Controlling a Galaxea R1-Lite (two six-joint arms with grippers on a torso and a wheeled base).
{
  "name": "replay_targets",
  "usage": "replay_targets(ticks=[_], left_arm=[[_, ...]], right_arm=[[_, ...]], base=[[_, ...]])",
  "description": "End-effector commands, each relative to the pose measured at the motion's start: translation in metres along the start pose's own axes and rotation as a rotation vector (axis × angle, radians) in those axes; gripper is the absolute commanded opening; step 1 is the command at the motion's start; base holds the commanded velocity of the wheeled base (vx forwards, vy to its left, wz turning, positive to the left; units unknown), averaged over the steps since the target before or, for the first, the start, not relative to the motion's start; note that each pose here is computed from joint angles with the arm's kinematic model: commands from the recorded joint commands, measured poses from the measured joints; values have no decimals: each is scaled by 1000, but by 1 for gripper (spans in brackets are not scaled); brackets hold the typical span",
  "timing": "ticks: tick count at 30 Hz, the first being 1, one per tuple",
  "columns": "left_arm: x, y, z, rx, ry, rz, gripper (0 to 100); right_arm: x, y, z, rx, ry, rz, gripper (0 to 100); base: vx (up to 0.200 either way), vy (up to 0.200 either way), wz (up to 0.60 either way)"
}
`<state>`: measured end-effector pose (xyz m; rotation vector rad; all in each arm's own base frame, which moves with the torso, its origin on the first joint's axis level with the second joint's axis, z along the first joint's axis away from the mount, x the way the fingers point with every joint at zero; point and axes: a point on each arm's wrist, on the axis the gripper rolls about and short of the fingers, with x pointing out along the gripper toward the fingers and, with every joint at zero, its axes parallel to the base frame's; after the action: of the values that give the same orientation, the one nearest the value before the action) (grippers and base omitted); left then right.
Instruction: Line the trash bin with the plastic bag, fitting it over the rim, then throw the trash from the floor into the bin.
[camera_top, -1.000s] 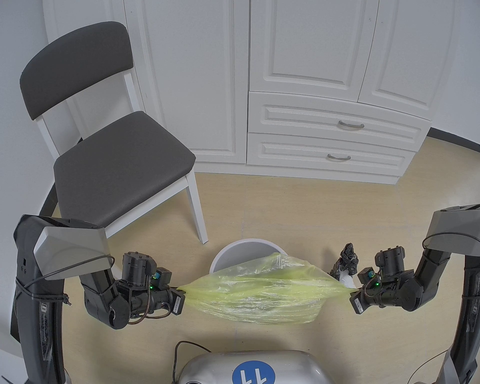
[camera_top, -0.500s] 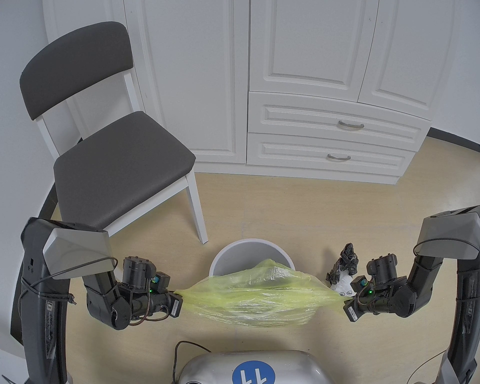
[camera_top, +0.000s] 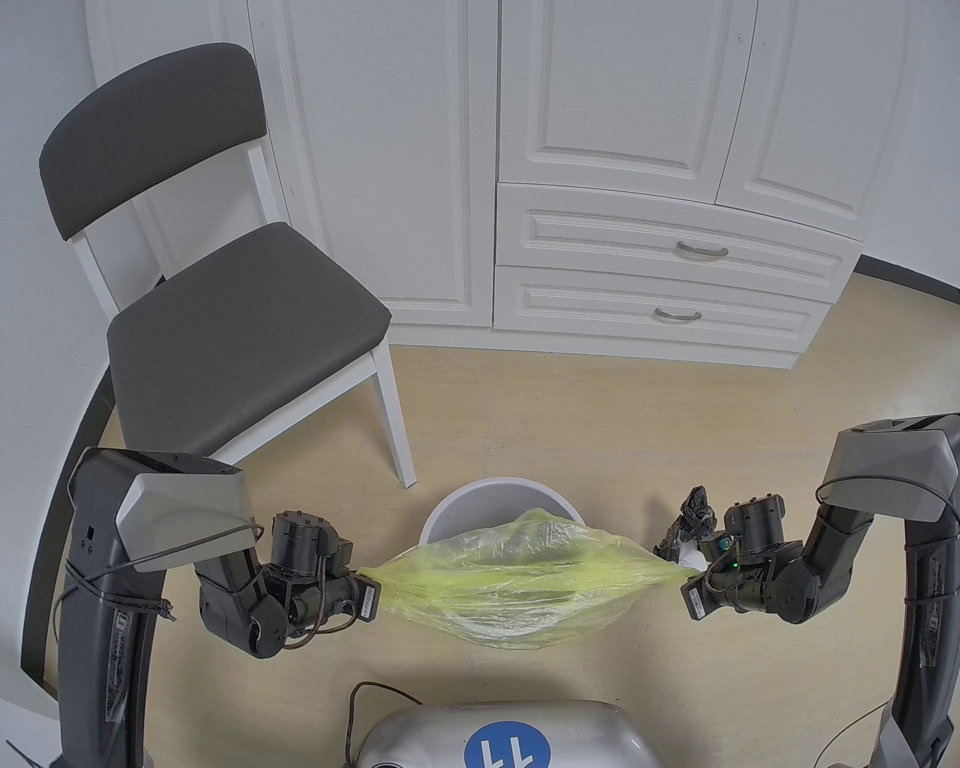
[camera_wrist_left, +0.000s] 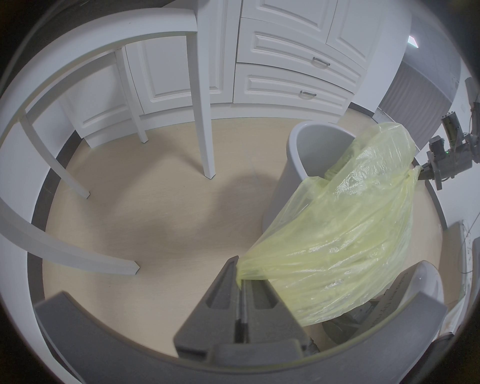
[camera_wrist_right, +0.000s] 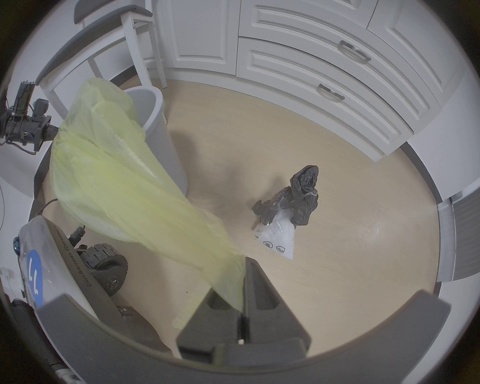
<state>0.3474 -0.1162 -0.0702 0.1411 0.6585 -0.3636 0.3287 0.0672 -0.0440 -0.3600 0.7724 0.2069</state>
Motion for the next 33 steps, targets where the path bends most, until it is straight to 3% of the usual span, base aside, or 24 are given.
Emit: replay_targets(ticks=[1,3,4,8,11,13,14,24,33], left_arm=[[-1,-2,1,5,-3,-4,0],[-7,-3,3,8,-6,-7,0],[-12,-3,5,11,-11,-13,0],[-23,-4,10,16,-22,-17,0],[-33,-4,14,22,-31,-46,0],[-34,-4,14,21,-33,-47,0],[-42,-5,16,25,-36,-73,0],[-61,-19,18,89,-44,-119,0],[-68,-32,13,116,-78,-148,0]], right_arm=[[-1,1,-3,-9,10,6,0],[-4,2,-6,-14,21,12,0],[-7,1,-5,-15,17,10,100],[-19,-1,1,-25,-12,19,100],[-54,-7,7,-52,-88,107,100],[-57,-7,8,-57,-95,114,100],[-82,-14,12,-81,-166,166,100],[-131,-15,22,-108,-325,261,100],[-120,-10,16,-108,-301,379,100]], base=[[0,0,0],[0,0,0],[0,0,0],[0,0,0],[0,0,0],[0,0,0],[0,0,0],[0,0,0],[0,0,0]])
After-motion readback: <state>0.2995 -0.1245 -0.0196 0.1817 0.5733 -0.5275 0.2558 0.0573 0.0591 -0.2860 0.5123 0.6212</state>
